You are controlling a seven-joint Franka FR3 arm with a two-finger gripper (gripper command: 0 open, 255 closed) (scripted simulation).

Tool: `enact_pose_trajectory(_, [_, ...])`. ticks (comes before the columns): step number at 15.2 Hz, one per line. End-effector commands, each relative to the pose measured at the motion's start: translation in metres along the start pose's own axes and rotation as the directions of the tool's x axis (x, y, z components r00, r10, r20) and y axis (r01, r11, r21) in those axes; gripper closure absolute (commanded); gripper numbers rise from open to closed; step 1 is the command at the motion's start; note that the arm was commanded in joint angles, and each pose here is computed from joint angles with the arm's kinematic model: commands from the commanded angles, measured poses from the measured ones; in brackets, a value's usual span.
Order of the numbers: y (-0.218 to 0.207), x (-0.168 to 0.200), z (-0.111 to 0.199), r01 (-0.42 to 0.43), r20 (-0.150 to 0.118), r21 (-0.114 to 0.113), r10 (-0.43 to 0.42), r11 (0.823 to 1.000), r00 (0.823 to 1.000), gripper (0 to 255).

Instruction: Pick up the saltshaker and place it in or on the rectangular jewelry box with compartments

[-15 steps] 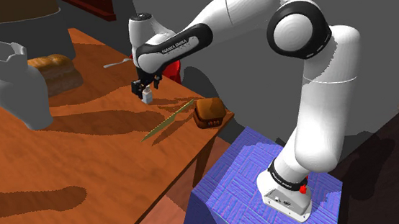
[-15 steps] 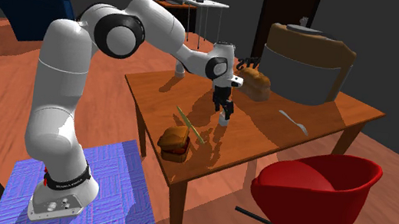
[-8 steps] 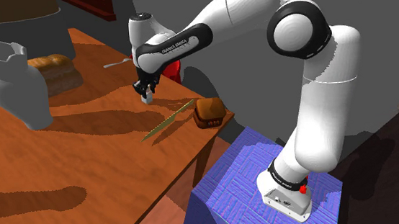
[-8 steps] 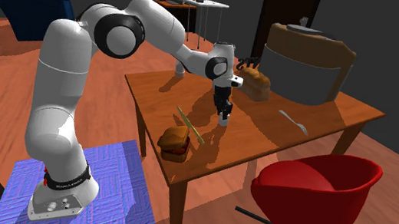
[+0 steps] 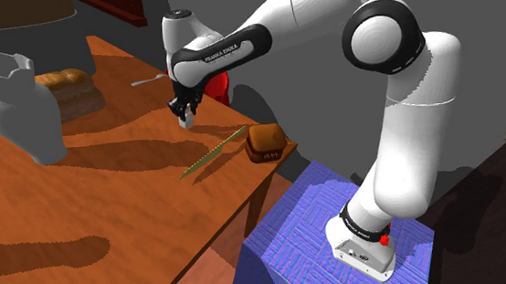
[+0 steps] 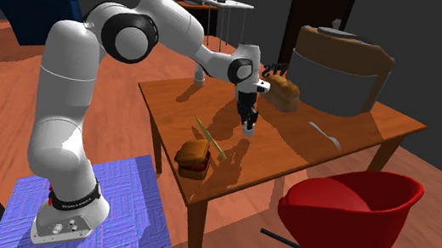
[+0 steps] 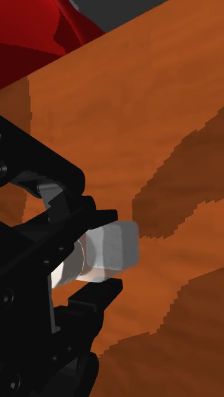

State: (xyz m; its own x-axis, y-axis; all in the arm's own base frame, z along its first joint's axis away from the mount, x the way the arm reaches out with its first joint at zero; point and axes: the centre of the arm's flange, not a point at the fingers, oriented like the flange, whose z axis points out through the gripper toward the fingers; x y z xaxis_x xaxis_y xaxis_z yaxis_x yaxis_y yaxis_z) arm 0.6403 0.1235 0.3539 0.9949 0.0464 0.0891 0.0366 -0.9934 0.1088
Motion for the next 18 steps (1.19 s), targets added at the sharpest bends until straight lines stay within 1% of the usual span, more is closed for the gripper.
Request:
enact_pose_trajectory(1, [0.002,0.001,-0.010,0.000,0.000,0.000,0.000,1.000,1.000,255])
enact_pose_trajectory(18, [0.012,0.009,-0.099,0.000,0.000,0.000,0.000,1.000,1.000,255])
